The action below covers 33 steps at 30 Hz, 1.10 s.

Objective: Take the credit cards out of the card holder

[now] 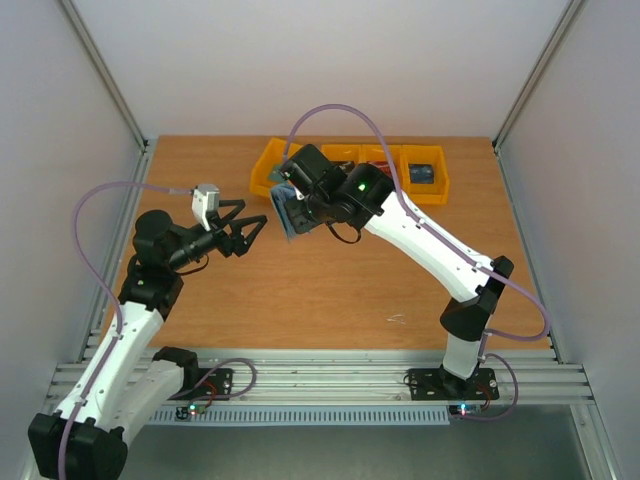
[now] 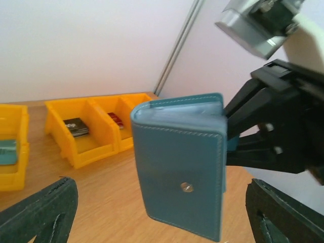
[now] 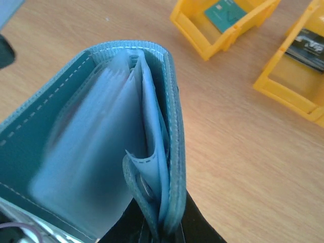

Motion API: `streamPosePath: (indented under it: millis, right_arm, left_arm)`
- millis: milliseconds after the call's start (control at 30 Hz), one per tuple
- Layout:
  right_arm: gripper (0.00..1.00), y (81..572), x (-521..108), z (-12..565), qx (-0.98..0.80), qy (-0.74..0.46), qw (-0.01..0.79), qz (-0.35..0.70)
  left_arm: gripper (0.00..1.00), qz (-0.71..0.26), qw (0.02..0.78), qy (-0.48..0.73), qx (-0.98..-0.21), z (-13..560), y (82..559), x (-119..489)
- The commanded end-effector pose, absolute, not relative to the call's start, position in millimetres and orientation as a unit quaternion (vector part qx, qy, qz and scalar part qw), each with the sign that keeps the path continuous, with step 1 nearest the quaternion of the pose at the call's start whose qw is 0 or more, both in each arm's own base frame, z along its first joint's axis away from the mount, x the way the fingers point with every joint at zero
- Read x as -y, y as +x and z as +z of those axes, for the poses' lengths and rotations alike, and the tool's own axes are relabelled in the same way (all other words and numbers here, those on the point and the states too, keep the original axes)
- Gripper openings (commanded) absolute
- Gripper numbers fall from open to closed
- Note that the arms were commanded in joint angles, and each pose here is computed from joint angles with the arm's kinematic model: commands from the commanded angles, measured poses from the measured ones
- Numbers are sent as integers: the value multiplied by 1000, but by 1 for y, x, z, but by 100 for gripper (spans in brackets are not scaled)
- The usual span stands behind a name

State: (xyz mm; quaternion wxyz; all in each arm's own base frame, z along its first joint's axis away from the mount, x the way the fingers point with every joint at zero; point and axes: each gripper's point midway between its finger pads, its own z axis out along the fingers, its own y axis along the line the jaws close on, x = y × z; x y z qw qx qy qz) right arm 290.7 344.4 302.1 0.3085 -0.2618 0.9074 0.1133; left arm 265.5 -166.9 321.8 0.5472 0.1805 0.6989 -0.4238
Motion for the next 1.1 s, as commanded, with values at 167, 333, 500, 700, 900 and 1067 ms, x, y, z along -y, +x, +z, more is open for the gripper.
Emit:
streamPosePath:
  millis: [167, 333, 500, 700, 900, 1067]
  right_arm:
    - [1, 279, -375, 332, -889, -262, 311, 212]
    - [1, 276, -384, 334, -885, -267, 310, 221]
    - [1, 274, -390, 334, -884, -275, 309, 219]
    - [1, 274, -396, 335, -884, -277, 312, 214]
    - [1, 275, -398, 335, -885, -276, 308, 212]
    - [1, 275, -395, 338, -883, -278, 315, 208]
  left_arm:
    - [88, -384, 573, 182, -701, 320, 272, 160]
    - [99, -405, 570, 212, -683, 329, 261, 170]
    - [99, -387, 580, 206, -686, 331, 267, 167]
    - [99, -354, 600, 215, -684, 336, 274, 163]
    - [99, -337, 596, 217, -696, 328, 276, 161]
    - [99, -288, 587, 184, -734, 307, 286, 145]
